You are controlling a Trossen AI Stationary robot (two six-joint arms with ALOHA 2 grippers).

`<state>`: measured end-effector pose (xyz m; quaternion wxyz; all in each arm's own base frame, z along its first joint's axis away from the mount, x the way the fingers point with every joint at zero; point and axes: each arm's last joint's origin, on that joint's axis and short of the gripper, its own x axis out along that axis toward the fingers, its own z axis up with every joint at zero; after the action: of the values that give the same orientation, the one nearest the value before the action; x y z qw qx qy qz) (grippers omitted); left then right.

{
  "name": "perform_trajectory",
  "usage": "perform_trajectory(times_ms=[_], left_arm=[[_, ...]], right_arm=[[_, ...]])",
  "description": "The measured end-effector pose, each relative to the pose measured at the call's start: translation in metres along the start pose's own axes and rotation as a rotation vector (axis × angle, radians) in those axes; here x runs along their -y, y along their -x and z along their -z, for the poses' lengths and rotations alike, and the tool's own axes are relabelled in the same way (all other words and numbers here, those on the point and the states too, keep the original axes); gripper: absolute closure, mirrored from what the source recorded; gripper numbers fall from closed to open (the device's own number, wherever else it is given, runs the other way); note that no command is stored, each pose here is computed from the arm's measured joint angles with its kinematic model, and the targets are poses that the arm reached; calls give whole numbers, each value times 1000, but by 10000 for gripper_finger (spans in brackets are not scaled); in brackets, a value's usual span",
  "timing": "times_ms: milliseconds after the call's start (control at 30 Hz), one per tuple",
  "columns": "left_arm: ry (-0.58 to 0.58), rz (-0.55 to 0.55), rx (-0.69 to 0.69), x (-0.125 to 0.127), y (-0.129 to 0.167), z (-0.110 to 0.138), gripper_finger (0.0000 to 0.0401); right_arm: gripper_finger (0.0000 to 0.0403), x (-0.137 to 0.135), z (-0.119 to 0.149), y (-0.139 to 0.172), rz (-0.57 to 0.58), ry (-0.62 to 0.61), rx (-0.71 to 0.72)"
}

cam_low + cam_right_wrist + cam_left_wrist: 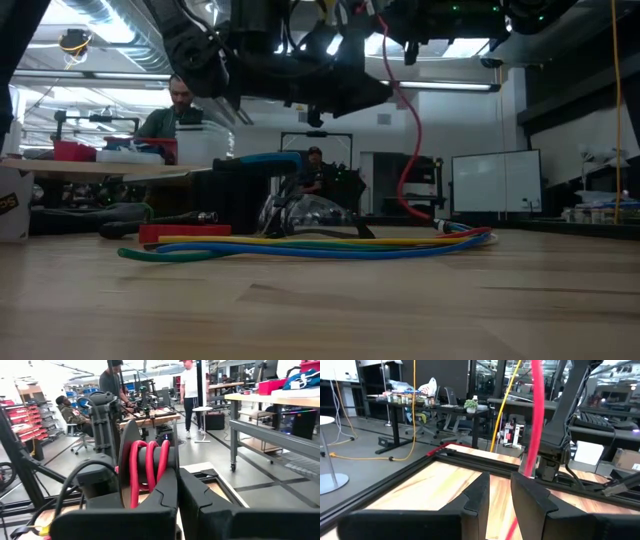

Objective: Coil cords
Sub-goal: Coil the red wire on the spool

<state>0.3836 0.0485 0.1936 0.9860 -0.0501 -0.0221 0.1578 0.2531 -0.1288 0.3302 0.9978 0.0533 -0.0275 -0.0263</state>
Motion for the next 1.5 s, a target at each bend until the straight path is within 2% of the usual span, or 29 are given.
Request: perform_trajectory(times_ms=[167,433,800,1300,1500], left_arm=[[-14,4,9,1,0,-1,329],[-24,101,4,5,1,-1,329],[-23,89,8,1,0,-2,329],[-51,97,81,3,-6,-15,329],[-57,91,25,2,-7,-11,329]], right_arm=[[402,0,0,0,-4,2,3],[402,0,-1,0,-4,3,6],[402,0,-1,0,-4,4,6],[402,0,-3,0,-7,13,25],[402,-1,-3,0,-8,14,27]])
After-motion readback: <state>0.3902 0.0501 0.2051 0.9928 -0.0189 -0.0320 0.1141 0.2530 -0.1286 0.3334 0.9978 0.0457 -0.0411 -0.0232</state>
